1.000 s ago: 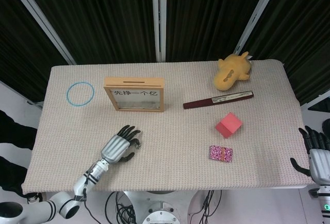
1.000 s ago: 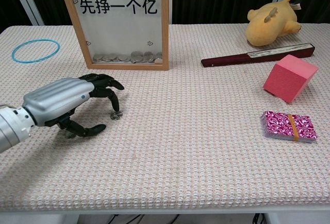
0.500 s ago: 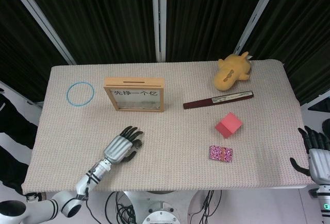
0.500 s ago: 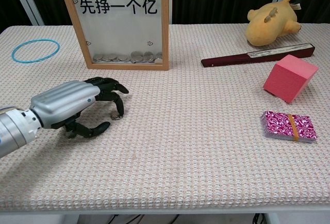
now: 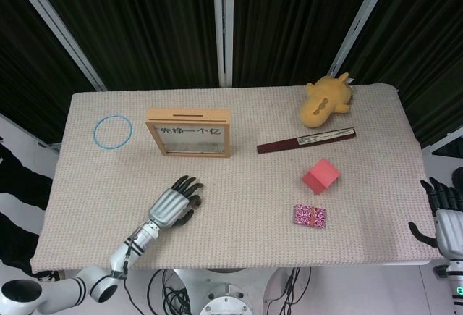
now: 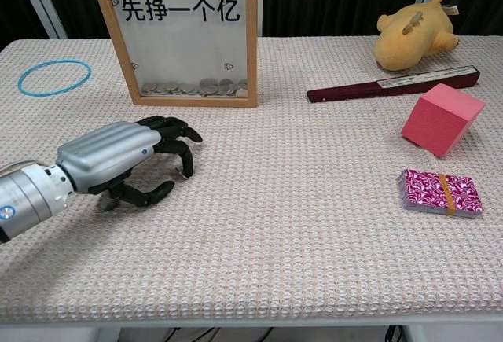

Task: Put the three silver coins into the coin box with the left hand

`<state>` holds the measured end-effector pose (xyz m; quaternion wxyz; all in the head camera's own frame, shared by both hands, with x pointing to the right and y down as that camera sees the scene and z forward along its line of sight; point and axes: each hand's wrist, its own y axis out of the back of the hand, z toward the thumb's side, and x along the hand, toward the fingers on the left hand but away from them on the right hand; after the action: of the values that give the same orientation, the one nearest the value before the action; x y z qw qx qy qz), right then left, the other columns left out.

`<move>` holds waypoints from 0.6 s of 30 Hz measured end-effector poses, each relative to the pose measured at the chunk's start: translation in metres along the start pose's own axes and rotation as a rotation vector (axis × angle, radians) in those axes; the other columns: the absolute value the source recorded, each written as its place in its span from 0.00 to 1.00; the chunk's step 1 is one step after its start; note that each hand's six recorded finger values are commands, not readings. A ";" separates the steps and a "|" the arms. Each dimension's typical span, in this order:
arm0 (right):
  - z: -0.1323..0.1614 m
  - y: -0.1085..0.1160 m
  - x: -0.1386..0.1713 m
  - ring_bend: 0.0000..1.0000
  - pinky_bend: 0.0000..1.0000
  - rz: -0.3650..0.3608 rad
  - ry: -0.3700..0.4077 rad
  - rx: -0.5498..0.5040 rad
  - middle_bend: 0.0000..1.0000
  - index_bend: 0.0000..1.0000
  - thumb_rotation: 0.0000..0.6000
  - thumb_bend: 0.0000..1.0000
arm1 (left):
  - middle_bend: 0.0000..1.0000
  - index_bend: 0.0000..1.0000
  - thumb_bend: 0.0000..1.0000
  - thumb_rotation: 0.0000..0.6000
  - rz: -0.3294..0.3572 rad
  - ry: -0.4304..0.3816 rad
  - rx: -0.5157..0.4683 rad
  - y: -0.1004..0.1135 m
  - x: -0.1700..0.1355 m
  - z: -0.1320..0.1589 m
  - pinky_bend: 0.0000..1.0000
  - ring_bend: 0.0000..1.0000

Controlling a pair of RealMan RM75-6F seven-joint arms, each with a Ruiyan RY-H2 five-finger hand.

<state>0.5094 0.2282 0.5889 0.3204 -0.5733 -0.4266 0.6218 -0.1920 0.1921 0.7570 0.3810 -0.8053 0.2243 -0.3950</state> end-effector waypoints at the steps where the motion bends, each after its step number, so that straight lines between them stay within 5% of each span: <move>1: 0.000 0.000 0.000 0.00 0.00 0.001 -0.001 0.000 0.00 0.00 1.00 0.21 | 0.13 0.45 0.31 1.00 0.002 -0.001 0.001 0.000 0.001 0.000 0.06 0.00; 18: -0.002 0.000 0.001 0.00 0.00 0.001 -0.008 0.000 0.00 0.00 1.00 0.21 | 0.19 0.48 0.31 1.00 0.063 -0.012 0.027 0.004 0.007 -0.003 0.08 0.01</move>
<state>0.5117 0.2290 0.5884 0.3186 -0.5711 -0.4275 0.6242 -0.1902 0.1835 0.7582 0.4055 -0.7949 0.2418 -0.3812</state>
